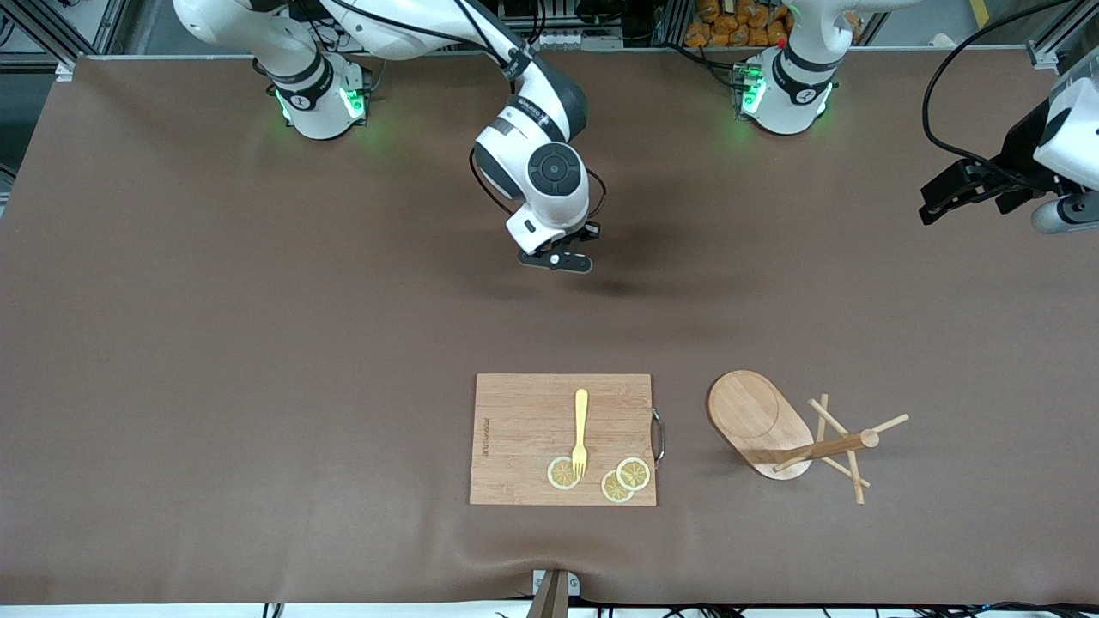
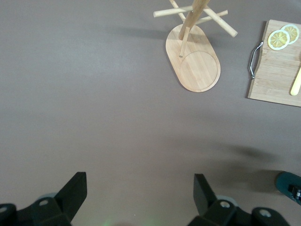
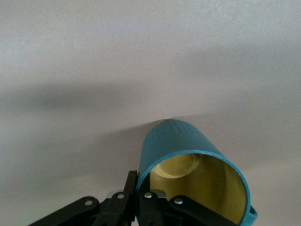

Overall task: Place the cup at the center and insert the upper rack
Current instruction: 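Lift the teal mug and carry it toward the table center, then lower the teal mug onto the table center with the right gripper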

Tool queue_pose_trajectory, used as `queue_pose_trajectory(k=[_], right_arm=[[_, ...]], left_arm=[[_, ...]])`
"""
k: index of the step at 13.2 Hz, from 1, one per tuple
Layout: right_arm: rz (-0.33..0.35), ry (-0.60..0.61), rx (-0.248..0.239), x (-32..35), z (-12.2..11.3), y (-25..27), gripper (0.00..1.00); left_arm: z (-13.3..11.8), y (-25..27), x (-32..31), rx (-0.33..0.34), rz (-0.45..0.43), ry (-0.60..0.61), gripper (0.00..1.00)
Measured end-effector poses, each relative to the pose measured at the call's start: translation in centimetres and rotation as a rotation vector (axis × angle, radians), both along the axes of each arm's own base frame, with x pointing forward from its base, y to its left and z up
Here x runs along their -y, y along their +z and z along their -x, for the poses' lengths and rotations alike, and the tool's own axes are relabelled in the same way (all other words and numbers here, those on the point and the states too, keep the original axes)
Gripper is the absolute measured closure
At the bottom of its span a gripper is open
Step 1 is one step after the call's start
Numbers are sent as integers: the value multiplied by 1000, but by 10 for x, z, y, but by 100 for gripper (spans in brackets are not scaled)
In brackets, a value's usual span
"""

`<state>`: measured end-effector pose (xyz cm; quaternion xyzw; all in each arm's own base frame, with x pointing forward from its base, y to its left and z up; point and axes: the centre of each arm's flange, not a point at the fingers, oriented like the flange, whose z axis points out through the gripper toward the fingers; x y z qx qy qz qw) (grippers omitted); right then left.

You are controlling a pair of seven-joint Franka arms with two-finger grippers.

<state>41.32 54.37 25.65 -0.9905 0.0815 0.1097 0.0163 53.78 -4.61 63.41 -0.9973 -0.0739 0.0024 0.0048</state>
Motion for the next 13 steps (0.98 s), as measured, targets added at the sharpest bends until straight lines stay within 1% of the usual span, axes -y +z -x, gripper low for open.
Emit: queue_pose_trajectory(k=[2, 4, 5, 13], right_arm=[[1, 1, 6, 0, -1, -1, 96], [-1, 9, 28, 0, -3, 0, 96], [2, 12, 32, 0, -3, -2, 96], [8, 13, 30, 0, -4, -9, 95]], left_arm=[[-2, -3, 2, -6, 3, -2, 0], [-2, -4, 2, -7, 3, -2, 0], [-2, -4, 2, -7, 3, -3, 0], [0, -4, 20, -7, 2, -36, 0]])
